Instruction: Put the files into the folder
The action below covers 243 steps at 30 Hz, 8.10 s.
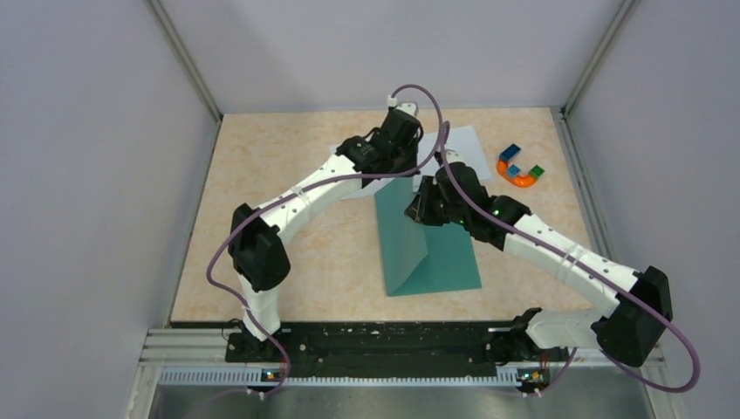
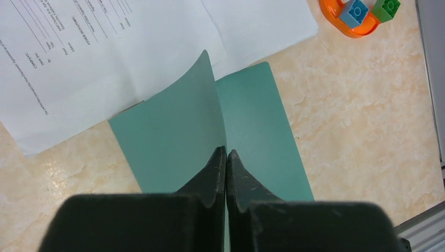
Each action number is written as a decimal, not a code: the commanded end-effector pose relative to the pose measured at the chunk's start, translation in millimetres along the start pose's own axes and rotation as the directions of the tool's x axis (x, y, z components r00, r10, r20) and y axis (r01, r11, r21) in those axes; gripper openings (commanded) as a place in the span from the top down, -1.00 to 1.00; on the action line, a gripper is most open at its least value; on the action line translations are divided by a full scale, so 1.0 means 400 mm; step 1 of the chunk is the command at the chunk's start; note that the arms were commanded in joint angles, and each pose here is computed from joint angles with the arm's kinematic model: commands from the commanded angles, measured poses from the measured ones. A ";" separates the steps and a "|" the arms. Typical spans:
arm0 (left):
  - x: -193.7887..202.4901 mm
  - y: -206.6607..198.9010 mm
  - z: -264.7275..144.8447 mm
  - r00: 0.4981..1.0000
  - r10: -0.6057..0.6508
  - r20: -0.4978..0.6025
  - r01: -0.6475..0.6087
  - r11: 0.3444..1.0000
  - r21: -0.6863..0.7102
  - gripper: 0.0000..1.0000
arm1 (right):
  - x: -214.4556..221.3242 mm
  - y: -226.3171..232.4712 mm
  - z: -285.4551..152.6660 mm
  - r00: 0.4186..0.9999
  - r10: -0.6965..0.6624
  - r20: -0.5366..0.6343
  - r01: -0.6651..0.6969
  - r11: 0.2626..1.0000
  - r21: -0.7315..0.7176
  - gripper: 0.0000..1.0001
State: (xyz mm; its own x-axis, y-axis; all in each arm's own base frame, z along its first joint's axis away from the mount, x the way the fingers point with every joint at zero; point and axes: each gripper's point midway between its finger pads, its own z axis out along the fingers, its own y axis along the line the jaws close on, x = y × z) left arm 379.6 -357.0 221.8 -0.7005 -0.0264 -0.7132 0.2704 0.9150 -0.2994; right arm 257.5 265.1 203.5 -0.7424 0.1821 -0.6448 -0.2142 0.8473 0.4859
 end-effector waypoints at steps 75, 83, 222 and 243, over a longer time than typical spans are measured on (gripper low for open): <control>0.175 0.428 -0.310 0.976 -0.220 0.001 0.219 0.974 -0.049 0.06 | 0.295 -0.169 0.184 0.949 -0.294 -0.114 0.315 0.867 0.385 0.12; 0.252 0.397 -0.226 0.944 -0.317 -0.095 0.321 0.946 0.037 0.13 | 0.313 -0.175 0.158 0.960 -0.256 -0.116 0.280 0.905 0.321 0.12; 0.417 0.392 -0.191 0.947 -0.315 -0.057 0.297 0.931 -0.211 0.18 | 0.332 -0.017 0.108 0.992 0.082 -0.099 -0.099 0.979 -0.177 0.80; 0.304 0.361 -0.224 0.969 -0.245 0.015 0.244 0.957 -0.156 0.13 | 0.198 -0.125 0.265 0.999 0.034 -0.028 -0.034 0.999 -0.004 0.81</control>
State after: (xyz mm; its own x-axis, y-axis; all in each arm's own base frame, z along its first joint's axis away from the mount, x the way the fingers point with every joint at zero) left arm 259.9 -190.4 117.7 -0.7863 -0.2470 -0.5663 -0.0493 0.9388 -0.3410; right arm 251.2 282.8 52.4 -0.8033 0.1864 -0.5657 -0.1693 0.8392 0.5168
